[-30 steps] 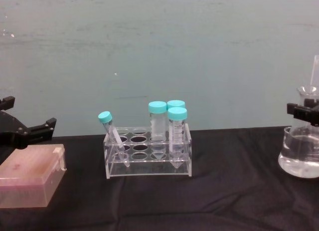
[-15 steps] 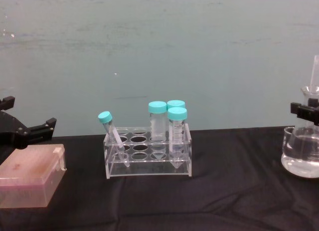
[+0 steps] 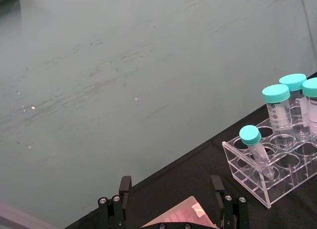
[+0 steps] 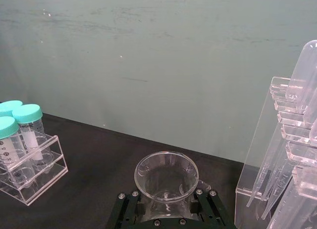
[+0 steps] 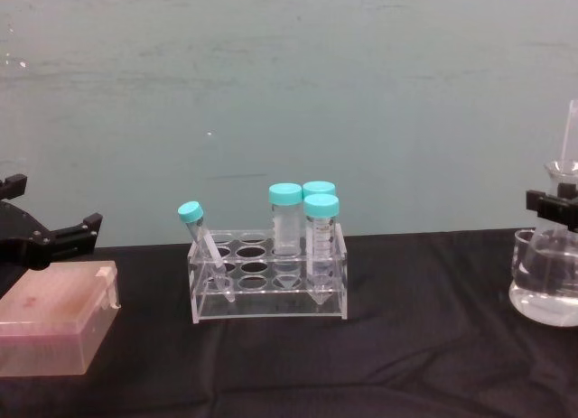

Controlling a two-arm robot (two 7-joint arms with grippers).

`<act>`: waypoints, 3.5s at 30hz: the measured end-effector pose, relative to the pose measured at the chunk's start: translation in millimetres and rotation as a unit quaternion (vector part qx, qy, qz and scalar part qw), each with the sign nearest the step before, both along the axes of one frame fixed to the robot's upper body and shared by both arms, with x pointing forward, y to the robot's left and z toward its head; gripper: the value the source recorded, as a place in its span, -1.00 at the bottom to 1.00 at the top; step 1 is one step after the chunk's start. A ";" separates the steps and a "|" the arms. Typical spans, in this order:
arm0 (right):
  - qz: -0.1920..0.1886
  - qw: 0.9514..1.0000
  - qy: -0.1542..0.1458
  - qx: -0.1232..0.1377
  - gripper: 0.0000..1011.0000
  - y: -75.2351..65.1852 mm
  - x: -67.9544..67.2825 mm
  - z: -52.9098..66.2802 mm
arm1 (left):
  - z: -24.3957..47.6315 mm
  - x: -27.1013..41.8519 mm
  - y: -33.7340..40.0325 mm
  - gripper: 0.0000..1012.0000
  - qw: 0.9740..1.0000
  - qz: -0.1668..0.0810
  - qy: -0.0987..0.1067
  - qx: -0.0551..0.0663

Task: Place the experimental apparatus aside using one hand.

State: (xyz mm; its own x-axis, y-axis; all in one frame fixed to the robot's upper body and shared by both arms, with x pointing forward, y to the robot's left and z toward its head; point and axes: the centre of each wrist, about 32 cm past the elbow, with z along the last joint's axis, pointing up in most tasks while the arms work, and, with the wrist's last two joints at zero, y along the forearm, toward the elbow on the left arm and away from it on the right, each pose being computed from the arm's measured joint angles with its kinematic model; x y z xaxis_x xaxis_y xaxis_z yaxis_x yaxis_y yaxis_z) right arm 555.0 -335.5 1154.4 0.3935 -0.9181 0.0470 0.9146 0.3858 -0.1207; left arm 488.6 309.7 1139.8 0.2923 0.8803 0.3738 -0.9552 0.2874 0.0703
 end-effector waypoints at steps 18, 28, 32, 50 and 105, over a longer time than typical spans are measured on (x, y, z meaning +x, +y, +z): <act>-0.004 1.000 0.002 0.003 -0.10 -2.1 2.4 -0.6 | 0.0 0.0 0.0 0.98 1.000 0.000 0.000 0.000; -0.003 1.000 0.002 0.002 -0.10 -1.9 2.4 -0.4 | 0.0 0.0 0.0 0.98 1.000 0.000 0.000 0.000; -0.003 1.000 0.001 0.002 -0.10 -1.9 2.3 -0.4 | 0.0 0.0 0.0 0.98 1.000 0.000 0.000 0.000; -0.003 1.000 0.000 0.001 0.03 -1.8 2.2 -0.2 | 0.0 0.0 0.0 0.98 1.000 0.000 0.000 0.000; -0.020 0.998 -0.056 -0.020 0.98 0.6 -6.9 11.3 | 0.0 0.0 0.0 0.98 1.000 0.000 0.000 0.000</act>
State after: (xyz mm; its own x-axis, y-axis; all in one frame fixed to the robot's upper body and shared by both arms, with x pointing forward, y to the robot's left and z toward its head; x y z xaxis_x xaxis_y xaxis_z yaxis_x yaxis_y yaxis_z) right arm 548.1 -334.9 1165.7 0.3459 -0.9299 0.1251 0.9382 0.3448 -0.0314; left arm 488.6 309.6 1139.7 0.2923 0.8803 0.3737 -0.9552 0.2874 0.0703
